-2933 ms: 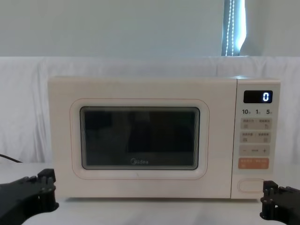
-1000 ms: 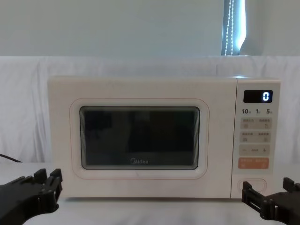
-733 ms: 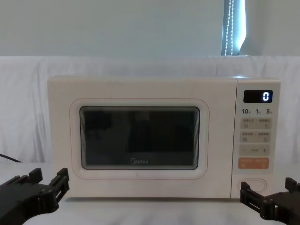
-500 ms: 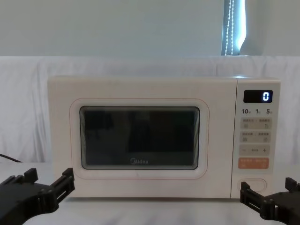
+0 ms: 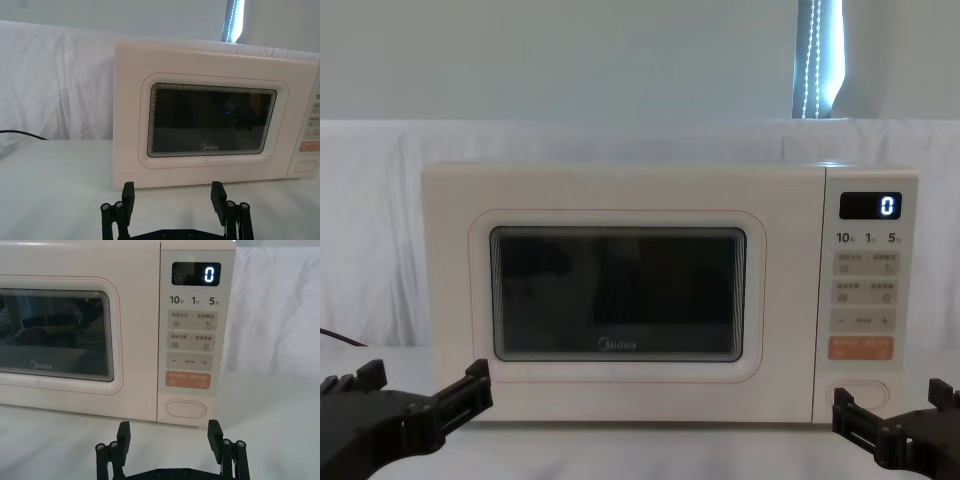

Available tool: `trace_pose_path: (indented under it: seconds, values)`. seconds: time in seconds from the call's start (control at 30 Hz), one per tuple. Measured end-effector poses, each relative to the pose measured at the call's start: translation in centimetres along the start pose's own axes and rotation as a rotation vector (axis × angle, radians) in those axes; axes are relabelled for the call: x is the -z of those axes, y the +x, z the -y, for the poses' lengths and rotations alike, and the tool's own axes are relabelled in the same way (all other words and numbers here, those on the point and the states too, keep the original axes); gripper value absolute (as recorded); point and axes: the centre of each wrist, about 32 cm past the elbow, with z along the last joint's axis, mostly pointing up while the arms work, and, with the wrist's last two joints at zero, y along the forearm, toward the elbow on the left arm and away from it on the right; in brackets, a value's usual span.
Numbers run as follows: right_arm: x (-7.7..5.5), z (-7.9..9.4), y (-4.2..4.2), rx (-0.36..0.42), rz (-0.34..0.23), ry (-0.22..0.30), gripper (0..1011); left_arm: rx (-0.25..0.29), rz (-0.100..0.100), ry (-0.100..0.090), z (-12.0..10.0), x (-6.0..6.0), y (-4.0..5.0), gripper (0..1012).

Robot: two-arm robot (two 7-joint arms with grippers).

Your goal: Press the button to open the microwave door with one hand; close the microwave door with the other hand.

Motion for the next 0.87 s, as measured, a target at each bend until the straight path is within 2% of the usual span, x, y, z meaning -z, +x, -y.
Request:
trace_pose_path:
  seconds: [0.87]
  values:
    - [0.0,0.0,0.0,0.0,0.0,0.0,1002,0.0,0.0,0.0,0.0,0.0,0.0,1001]
